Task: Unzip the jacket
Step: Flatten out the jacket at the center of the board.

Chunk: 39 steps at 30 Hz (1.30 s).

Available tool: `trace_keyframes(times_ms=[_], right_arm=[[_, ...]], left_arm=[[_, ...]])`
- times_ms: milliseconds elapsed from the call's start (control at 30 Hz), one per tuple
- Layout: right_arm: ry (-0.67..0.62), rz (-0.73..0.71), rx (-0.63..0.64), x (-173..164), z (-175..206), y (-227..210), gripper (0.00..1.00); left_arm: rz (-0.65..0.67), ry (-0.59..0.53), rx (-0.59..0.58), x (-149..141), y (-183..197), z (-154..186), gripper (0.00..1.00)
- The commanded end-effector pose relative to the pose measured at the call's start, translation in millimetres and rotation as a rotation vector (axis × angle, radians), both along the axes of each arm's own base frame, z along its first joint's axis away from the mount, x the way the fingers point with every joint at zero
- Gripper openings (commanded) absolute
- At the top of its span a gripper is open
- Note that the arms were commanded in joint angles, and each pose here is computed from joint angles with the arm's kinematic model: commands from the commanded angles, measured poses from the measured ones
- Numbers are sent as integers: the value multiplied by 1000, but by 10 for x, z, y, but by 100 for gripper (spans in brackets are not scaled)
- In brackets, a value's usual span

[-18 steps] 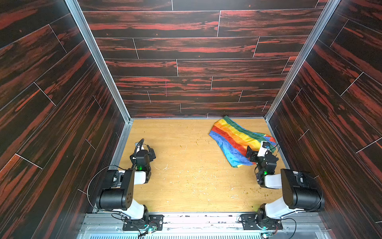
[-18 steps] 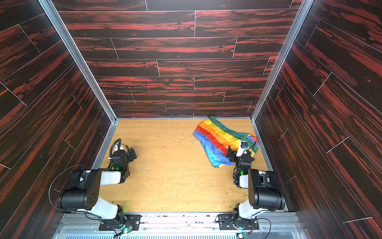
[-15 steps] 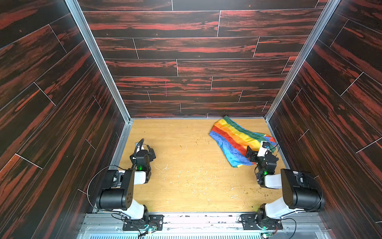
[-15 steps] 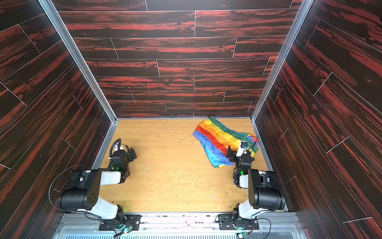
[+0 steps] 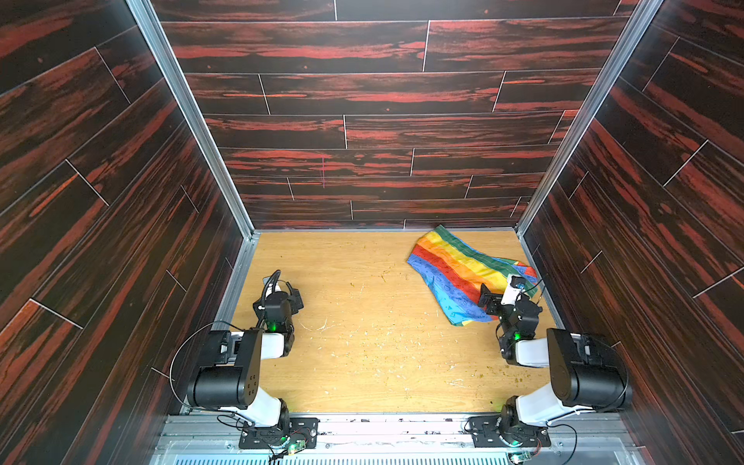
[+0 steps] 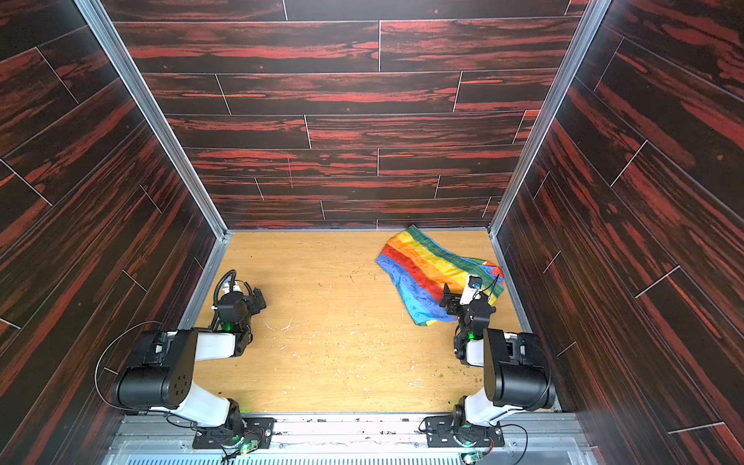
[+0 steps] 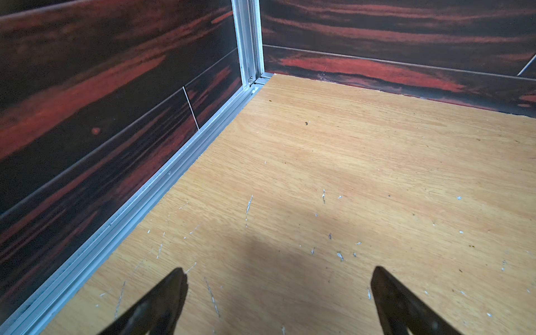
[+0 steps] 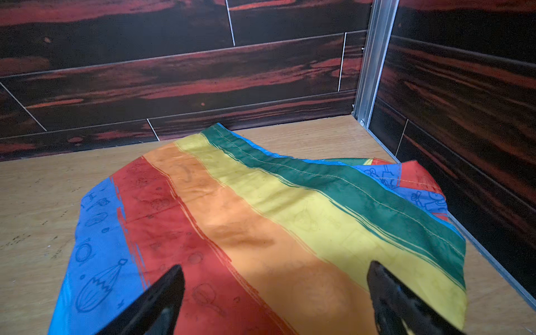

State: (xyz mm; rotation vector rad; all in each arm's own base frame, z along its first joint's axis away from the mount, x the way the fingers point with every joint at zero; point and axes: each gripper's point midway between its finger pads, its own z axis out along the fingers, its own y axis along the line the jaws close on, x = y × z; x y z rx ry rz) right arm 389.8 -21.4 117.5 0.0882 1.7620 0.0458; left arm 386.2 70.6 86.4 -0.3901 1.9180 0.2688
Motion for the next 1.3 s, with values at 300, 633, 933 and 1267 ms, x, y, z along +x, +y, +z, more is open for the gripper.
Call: trace_keyframes(times_ms=[300, 633, 933, 1267], right_arm=[[-44, -72, 5, -154, 404, -82, 99], [166, -322, 380, -174, 802, -391, 99], [448, -469, 523, 21, 439, -666, 92], [616, -514, 688, 242, -107, -1149, 88]], left_arm=[[-99, -76, 39, -81, -270, 838, 100], [380, -186, -154, -437, 289, 1561, 100], [138, 25, -264, -22, -321, 1641, 100], [-362, 195, -227, 301, -2075, 1527, 100]])
